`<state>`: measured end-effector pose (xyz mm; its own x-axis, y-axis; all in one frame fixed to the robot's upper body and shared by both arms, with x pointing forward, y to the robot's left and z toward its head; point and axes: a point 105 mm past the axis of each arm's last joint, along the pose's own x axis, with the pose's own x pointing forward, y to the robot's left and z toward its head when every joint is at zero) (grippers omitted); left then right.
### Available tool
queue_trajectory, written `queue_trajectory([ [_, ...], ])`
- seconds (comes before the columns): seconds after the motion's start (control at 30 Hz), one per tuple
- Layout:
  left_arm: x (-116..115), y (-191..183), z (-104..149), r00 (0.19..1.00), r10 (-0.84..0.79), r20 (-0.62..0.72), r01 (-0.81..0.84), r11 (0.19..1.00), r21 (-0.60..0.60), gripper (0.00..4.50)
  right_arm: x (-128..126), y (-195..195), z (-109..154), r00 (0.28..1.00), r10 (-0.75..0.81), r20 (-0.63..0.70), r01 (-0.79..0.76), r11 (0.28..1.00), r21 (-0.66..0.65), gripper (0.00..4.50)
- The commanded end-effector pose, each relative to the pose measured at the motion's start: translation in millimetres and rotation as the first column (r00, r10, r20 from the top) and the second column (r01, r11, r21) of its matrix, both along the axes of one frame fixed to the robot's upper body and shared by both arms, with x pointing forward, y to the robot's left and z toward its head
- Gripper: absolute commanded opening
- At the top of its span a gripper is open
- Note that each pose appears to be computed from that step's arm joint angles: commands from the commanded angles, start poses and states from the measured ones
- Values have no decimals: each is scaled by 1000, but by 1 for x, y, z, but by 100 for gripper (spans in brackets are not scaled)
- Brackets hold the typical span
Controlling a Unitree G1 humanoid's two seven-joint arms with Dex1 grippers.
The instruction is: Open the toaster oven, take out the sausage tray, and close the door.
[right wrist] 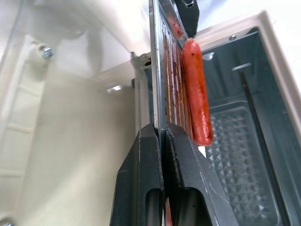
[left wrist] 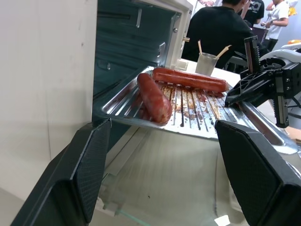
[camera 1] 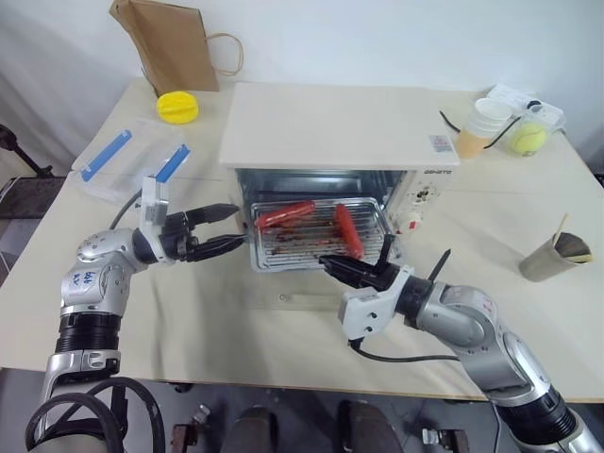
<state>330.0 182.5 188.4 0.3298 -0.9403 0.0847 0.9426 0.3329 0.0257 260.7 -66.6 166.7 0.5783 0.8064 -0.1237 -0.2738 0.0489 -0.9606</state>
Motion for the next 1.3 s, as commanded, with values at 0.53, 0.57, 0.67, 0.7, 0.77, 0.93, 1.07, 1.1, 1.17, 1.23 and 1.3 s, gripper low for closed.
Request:
queue_trajectory([
  [0.53,-66,-17,-12,727,-163,-667,86,985,-146,374,-24,0,19,988,92,127,-91,996,-15,3],
  [0.57,-64,-19,-11,717,-172,-675,65,981,-181,374,-23,2,18,987,98,124,-96,995,-21,3],
  [0.67,-58,-24,-12,696,-173,-697,14,974,-228,374,-20,6,18,985,114,132,-110,993,-38,3],
  [0.7,-57,-25,-12,685,-182,-706,-4,968,-253,374,-19,7,18,984,118,131,-113,993,-44,3],
  [0.77,-56,-28,-10,665,-211,-716,-15,955,-296,374,-18,7,15,986,122,117,-116,992,-58,3],
  [0.93,-56,-37,-12,647,-220,-730,-22,952,-306,374,-18,8,13,985,129,111,-122,990,-69,3],
  [1.07,-54,-49,-20,622,-208,-755,-41,954,-297,374,-19,10,10,985,143,97,-135,988,-80,3],
  [1.1,-54,-51,-21,618,-208,-758,-42,954,-297,374,-19,10,10,985,145,95,-137,987,-82,3],
  [1.17,-52,-57,-23,614,-202,-763,-59,952,-299,336,-18,11,9,984,153,95,-145,986,-88,0],
  [1.23,-49,-62,-26,611,-187,-770,-77,953,-292,297,-17,12,8,983,156,93,-148,985,-91,0],
  [1.3,-48,-65,-28,606,-178,-775,-89,953,-288,235,-17,12,8,983,158,90,-150,984,-95,0],
])
